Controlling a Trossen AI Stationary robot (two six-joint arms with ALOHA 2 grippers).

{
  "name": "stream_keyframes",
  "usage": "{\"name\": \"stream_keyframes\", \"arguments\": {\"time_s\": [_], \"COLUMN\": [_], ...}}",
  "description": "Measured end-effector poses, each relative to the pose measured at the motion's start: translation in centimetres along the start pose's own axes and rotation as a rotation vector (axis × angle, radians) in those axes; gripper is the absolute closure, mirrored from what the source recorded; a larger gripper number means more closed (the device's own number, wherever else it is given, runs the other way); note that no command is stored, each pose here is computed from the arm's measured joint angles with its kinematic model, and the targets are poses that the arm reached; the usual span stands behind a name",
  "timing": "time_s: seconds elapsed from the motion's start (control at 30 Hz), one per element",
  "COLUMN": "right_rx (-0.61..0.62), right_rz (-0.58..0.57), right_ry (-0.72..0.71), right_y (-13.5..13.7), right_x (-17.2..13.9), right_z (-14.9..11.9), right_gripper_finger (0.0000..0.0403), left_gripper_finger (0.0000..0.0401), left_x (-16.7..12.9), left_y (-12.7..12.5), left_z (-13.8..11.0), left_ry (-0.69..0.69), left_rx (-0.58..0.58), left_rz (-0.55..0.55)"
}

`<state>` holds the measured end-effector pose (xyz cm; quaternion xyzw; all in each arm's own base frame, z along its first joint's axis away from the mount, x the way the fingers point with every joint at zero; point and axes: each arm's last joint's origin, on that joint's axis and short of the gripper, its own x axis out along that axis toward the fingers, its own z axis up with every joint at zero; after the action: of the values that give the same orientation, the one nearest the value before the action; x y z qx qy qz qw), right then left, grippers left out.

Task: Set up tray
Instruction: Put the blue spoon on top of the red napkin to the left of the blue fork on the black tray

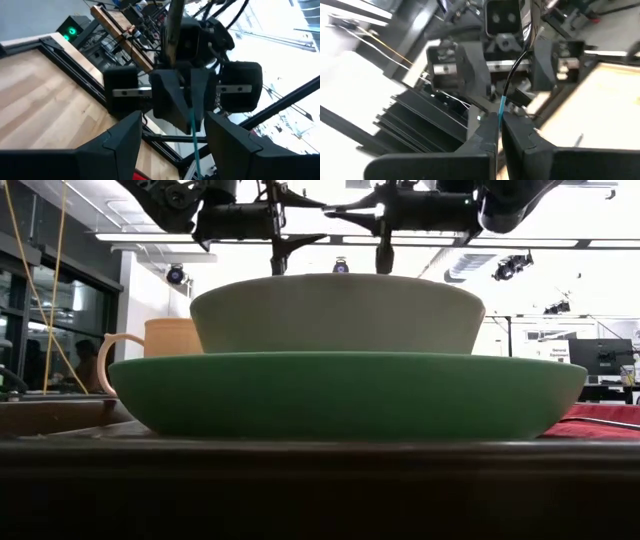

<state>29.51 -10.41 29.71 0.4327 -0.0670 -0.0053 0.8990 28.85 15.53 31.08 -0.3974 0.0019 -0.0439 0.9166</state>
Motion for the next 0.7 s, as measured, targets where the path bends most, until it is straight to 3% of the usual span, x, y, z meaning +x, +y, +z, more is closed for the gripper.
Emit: {"name": "stream_keyframes", "arguments": {"time_s": [0.43,0.7], "right_rx": [-0.005,0.021], "right_rz": [-0.09,-0.103], "right_ry": [0.069,0.119], "right_y": [2.1,5.2], "right_x": [-2.6,-5.6], "right_z": [0.6,0.5], "right_gripper_finger": [0.0403,0.0403], "left_gripper_finger": [0.0157,0.0157], "left_x": [-1.7,-1.8], "left_y": [1.6,2.0], "left_z": [1.2,0.9], "left_ry": [0.037,0.068], "left_rx": [-0.011,-0.018], "left_rz": [0.023,0.054]}}
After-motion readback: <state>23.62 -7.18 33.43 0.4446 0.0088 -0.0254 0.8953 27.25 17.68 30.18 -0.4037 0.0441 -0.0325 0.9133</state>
